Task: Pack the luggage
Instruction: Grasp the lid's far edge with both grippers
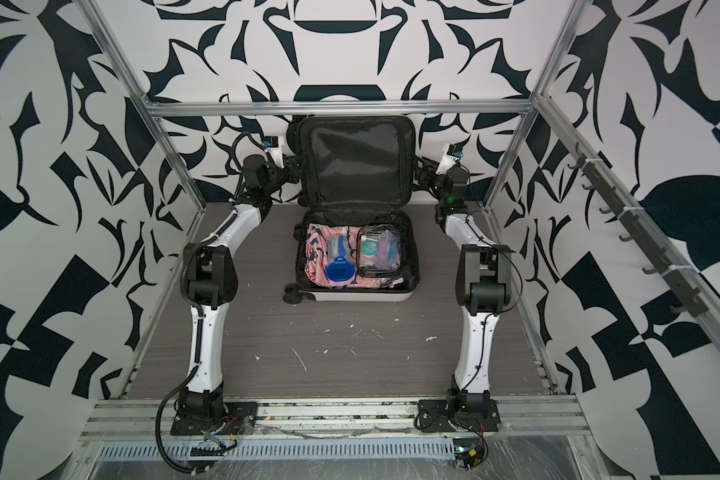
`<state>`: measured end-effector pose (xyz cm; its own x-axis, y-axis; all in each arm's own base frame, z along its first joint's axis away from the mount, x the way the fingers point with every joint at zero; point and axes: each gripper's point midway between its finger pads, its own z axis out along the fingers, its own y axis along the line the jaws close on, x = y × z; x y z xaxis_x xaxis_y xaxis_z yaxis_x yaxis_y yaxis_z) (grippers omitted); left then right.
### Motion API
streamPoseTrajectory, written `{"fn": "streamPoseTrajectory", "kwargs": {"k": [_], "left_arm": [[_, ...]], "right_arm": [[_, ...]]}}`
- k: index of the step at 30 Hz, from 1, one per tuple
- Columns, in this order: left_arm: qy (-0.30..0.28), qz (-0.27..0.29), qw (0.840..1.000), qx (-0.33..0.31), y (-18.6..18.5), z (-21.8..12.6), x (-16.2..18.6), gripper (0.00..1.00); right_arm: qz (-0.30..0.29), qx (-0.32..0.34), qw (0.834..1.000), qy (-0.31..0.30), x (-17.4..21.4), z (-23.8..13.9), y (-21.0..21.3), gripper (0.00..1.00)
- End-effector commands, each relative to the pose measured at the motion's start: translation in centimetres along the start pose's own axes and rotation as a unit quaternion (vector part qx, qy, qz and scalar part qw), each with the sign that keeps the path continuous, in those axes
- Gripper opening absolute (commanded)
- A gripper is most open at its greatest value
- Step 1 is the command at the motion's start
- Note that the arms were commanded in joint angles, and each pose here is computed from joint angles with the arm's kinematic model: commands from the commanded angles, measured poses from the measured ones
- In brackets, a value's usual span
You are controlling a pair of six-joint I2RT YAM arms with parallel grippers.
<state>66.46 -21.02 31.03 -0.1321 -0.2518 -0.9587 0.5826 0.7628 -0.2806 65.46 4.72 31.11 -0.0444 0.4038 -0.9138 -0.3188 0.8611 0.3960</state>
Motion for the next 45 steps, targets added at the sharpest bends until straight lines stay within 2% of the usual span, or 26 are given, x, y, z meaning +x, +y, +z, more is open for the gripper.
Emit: {"fn": "streamPoseTrajectory", "kwargs": {"k": [1, 9, 17, 23, 28, 32, 45], "left_arm": [[-0.019, 0.010, 1.000, 0.023, -0.9, 0.5, -0.8, 0.31], [-0.018, 0.004, 0.999, 0.031, -1.0, 0.7, -0.7, 0.24], [-0.020, 0.006, 0.999, 0.035, -1.1, 1.1, -1.0, 0.20], [-0.018, 0.007, 0.999, 0.048, -1.5, 1.5, -1.2, 0.01], [-0.020, 0.014, 0.998, 0.059, -2.8, 1.2, -1.7, 0.00], [-0.022, 0.019, 0.998, 0.064, -3.7, 0.8, -1.9, 0.00], [-0.027, 0.008, 0.997, 0.065, -6.6, -2.8, -2.7, 0.00]], "right_arm": [[-0.033, -0.059, 0.996, -0.049, -5.1, 0.0, 4.6, 0.63], [-0.034, -0.051, 0.997, -0.036, -5.0, 2.6, 4.2, 0.60], [-0.031, -0.057, 0.997, -0.028, -5.0, 4.3, 4.2, 0.49], [-0.021, -0.075, 0.997, -0.028, -5.1, 4.4, 5.0, 0.31], [-0.018, -0.084, 0.996, -0.024, -5.4, 3.8, 5.9, 0.09], [-0.015, -0.083, 0.996, -0.031, -5.8, 2.8, 6.4, 0.00], [-0.005, -0.074, 0.997, -0.030, -5.5, -1.6, 8.1, 0.00]]}}
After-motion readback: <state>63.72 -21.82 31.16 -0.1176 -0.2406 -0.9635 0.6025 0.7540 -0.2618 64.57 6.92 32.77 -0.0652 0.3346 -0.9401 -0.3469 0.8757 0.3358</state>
